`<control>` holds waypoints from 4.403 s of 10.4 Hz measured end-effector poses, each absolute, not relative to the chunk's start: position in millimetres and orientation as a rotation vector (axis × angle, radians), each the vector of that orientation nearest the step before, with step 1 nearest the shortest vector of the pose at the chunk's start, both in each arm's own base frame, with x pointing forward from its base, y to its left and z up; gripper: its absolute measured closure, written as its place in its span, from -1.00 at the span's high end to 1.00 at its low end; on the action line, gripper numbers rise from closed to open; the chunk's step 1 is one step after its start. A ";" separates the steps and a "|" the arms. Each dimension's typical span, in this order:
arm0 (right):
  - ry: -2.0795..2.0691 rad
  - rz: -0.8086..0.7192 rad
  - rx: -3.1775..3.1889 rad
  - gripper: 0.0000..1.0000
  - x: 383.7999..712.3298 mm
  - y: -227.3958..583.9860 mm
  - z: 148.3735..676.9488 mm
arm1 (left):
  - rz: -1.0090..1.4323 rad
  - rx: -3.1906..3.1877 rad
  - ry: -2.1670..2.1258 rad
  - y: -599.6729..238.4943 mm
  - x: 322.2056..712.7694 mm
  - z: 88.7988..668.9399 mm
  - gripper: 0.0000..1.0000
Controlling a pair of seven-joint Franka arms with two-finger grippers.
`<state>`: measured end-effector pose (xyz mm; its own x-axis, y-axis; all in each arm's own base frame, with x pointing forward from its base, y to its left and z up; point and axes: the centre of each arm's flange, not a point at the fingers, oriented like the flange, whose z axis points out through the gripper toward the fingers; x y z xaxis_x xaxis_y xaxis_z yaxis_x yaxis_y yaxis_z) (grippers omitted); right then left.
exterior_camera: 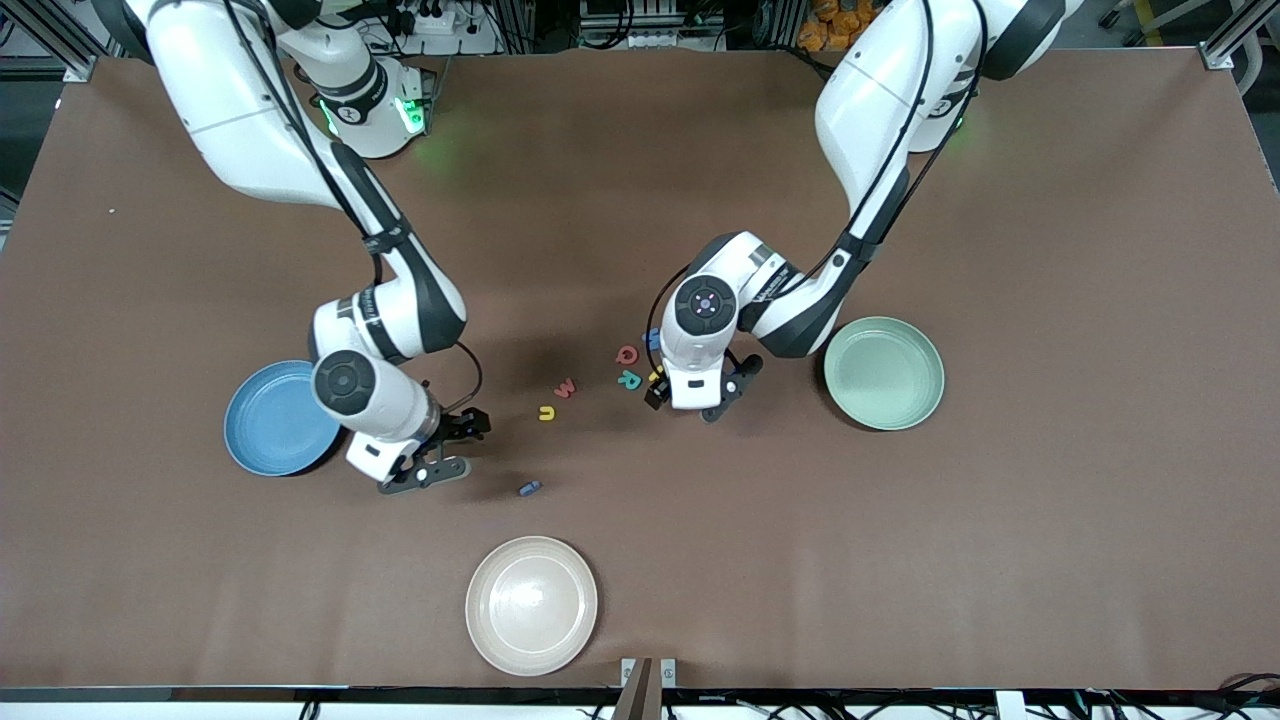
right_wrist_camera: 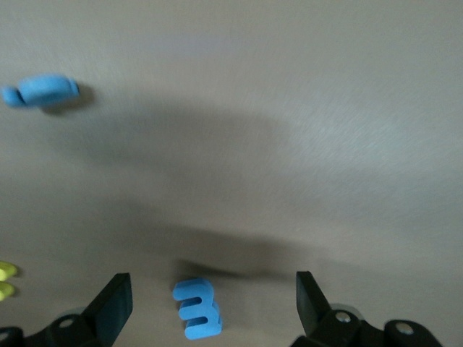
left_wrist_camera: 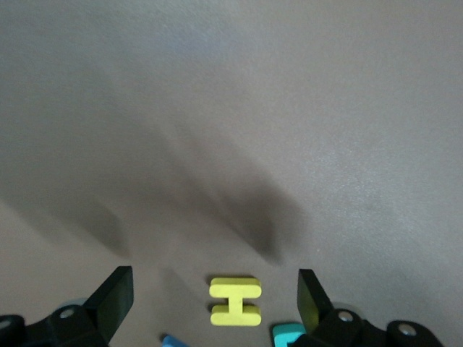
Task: Sort upper and lower case letters into plates
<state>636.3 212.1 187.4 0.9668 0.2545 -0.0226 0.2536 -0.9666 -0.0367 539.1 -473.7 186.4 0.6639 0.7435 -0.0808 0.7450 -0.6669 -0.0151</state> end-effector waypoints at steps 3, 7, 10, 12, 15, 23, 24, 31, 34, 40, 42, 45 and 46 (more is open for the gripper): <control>-0.406 0.099 -3.087 1.00 621.1 210.5 170.2 | -0.081 2.876 1.268 -487.9 529.9 174.6 1.00; -0.409 0.104 -3.088 0.72 618.1 210.5 170.9 | -0.076 2.880 1.255 -493.2 526.6 175.2 0.70; -0.409 0.086 -3.088 -0.14 619.9 210.8 178.8 | -0.075 2.879 1.254 -496.0 525.5 174.6 0.59; -0.406 0.068 -3.088 -0.46 622.0 210.4 186.5 | -0.075 2.878 1.255 -497.5 524.5 173.9 0.48; -0.456 0.061 -3.101 -0.46 641.1 161.4 231.3 | -0.070 2.869 1.256 -500.3 525.7 174.5 -0.08; -0.631 0.214 -3.132 -0.46 661.5 -49.1 310.8 | -0.070 2.887 1.256 -468.3 561.5 204.6 -0.30; -0.633 0.222 -3.130 -0.46 661.1 -48.3 308.7 | -0.091 2.918 1.202 -450.5 575.1 223.8 -0.30; -0.671 0.234 -3.140 0.83 661.4 -43.7 307.0 | -0.412 3.163 0.543 -255.0 627.1 289.2 -0.30; -0.695 0.229 -3.137 1.00 662.7 -34.6 308.4 | -0.335 3.148 0.398 -200.0 609.3 242.2 -0.30; -0.461 0.149 -3.157 1.00 671.4 46.5 336.9 | -0.258 3.108 0.419 -211.9 588.1 244.9 0.95; -0.168 0.132 -3.192 1.00 669.5 84.5 339.2 | -0.215 3.052 0.581 -265.1 581.8 266.9 1.00; 0.333 0.179 -3.191 1.00 668.3 89.5 315.2 | -0.189 2.997 0.743 -356.9 563.2 273.5 1.00; 0.471 0.206 -3.173 1.00 668.1 94.5 299.3 | -0.195 2.992 0.739 -385.0 557.3 264.8 1.00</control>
<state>668.1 94.5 299.3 0.9489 -0.2936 -0.1159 -0.2843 -0.9545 0.0905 557.3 -385.0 264.8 0.8774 0.4603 -0.1354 0.4671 -0.8840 0.0216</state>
